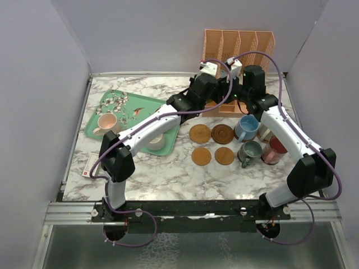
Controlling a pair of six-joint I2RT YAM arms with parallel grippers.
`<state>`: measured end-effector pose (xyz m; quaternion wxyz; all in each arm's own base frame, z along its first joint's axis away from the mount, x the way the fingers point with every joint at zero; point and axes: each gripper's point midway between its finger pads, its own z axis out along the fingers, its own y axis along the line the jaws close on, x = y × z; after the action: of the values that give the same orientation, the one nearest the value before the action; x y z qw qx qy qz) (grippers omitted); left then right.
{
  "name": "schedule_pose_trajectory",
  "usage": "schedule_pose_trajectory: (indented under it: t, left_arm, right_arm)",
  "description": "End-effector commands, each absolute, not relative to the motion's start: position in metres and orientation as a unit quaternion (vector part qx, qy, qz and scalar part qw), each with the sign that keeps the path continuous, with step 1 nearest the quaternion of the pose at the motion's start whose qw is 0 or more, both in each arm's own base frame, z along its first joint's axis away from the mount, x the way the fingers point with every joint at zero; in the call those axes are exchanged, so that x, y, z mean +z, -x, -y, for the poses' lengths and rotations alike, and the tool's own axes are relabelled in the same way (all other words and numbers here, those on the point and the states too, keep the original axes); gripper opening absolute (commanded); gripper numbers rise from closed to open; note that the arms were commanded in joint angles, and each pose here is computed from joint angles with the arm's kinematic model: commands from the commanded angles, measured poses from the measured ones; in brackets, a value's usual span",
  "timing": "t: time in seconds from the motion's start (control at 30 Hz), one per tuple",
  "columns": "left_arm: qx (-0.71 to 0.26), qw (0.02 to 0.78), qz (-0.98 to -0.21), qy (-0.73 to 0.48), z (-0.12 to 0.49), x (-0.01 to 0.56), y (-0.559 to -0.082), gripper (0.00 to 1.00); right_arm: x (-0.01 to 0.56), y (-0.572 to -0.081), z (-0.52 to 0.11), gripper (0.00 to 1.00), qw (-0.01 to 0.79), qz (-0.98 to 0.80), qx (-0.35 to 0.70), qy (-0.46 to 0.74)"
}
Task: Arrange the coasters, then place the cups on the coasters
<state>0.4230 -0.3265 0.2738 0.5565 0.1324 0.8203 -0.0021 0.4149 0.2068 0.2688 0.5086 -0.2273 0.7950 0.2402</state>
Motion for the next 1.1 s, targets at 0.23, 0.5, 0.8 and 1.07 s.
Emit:
schedule_pose_trajectory:
  t: [0.23, 0.5, 0.8, 1.07]
  left_arm:
    - [-0.036, 0.609, -0.787, -0.090, 0.343, 0.319, -0.424, 0.00]
    - [-0.080, 0.594, -0.787, -0.148, 0.363, 0.315, -0.415, 0.00]
    - [-0.159, 0.577, -0.762, -0.246, 0.390, 0.324, -0.389, 0.25]
    - [-0.257, 0.521, -0.742, -0.336, 0.416, 0.317, -0.346, 0.48]
  right_arm:
    - [0.267, -0.432, -0.184, 0.34, 0.533, -0.807, 0.182, 0.179]
    - [0.261, -0.436, -0.175, 0.12, 0.530, -0.816, 0.154, 0.170]
    - [0.259, -0.425, -0.162, 0.01, 0.534, -0.820, 0.134, 0.159]
    - [0.248, -0.399, -0.155, 0.01, 0.530, -0.824, 0.148, 0.138]
